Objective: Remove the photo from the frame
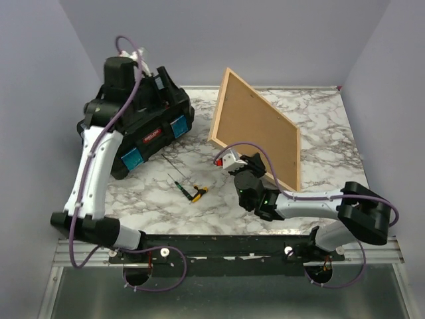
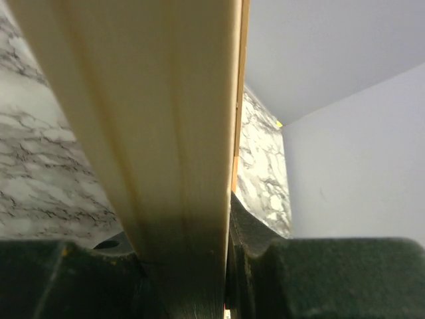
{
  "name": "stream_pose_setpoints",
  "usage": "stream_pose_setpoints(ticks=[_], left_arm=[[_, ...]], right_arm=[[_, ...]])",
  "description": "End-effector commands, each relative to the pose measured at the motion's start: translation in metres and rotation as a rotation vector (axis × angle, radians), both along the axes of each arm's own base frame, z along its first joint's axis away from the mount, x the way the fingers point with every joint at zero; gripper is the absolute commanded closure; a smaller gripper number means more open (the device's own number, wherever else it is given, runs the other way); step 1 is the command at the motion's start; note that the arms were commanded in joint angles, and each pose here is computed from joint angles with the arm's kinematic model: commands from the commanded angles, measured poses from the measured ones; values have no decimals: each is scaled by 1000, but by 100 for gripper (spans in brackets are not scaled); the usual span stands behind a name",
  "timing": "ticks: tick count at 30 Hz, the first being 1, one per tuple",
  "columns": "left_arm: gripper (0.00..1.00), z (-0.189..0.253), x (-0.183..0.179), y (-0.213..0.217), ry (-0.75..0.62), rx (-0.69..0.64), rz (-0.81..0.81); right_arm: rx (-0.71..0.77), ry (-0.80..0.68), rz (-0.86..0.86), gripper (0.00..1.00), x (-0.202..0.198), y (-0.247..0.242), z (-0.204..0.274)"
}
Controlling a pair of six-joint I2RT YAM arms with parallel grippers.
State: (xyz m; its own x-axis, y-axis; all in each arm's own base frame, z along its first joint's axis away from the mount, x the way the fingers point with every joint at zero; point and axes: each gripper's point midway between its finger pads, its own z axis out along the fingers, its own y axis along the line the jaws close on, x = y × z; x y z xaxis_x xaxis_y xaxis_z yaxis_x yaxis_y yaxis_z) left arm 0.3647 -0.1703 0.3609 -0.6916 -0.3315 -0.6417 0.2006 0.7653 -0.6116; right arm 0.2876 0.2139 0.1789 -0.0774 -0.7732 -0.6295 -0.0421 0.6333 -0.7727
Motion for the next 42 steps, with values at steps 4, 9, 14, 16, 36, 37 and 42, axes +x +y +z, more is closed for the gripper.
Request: stream_pose_setpoints(ticks=[4, 9, 14, 16, 36, 37, 42], left_arm=[[20, 68, -57, 69, -276, 99, 237], [20, 65, -83, 79, -328, 86, 276], [20, 53, -96, 81, -328, 88, 272], [21, 49, -100, 80, -325, 83, 267], [21, 23, -106, 67, -311, 60, 185], [21, 22, -104, 67, -307, 58, 187], [21, 14, -96, 61, -291, 41, 171]], right_arm=[[509, -31, 128, 99, 15, 32, 54], [663, -105, 105, 99, 34, 31, 95], [867, -179, 58, 99, 58, 21, 131], [939, -213, 37, 99, 64, 15, 139], [1366, -378, 42, 99, 79, -79, 66], [1393, -371, 49, 99, 80, -83, 62], [1498, -320, 22, 99, 90, -117, 20]])
